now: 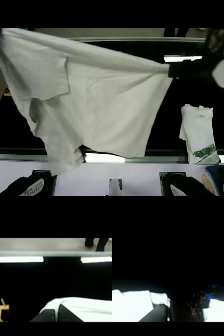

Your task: Fold the shirts.

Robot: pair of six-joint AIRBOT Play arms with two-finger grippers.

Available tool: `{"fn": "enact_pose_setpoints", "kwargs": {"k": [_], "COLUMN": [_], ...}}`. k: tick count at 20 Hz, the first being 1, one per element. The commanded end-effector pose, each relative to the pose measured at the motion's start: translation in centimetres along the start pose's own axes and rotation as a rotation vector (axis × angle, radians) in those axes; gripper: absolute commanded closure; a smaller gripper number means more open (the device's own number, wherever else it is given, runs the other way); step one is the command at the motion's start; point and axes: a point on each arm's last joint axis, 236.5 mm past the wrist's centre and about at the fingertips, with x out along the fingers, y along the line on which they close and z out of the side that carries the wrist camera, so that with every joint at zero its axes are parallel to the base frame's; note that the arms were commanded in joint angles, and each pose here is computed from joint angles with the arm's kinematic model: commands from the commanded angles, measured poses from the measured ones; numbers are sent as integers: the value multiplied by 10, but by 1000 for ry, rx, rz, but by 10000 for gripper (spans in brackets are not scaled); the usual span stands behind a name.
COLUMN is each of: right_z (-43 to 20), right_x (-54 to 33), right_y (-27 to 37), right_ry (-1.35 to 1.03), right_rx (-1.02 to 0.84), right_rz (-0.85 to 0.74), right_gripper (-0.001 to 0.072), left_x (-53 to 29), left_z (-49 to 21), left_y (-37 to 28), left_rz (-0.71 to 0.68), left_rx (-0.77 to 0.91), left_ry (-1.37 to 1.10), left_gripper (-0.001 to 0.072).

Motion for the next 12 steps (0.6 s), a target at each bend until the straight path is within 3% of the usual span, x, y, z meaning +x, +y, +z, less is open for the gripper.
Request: {"fn": "enact_pose_setpoints", "kwargs": {"k": [1, 5, 11, 12], "right_z": [-30, -43, -23, -32], "right_x": [110, 159, 169, 172], "right_y": [34, 52, 71, 78], "right_ry": [125, 156, 77, 111], "right_rx": [21, 131, 253, 270], "right_rz": [0, 2, 77, 93], "right_gripper": [676, 677, 677, 676], "left_x": [100, 165, 214, 217], "left_z": [-100, -169, -211, -218], "left_y": [33, 41, 20, 16], "left_rz": [23, -9, -122, -137], "left_rx": [-63, -144, -317, -338], "left_ry": [282, 463, 539, 564], "left_gripper": [667, 667, 664, 627]}}
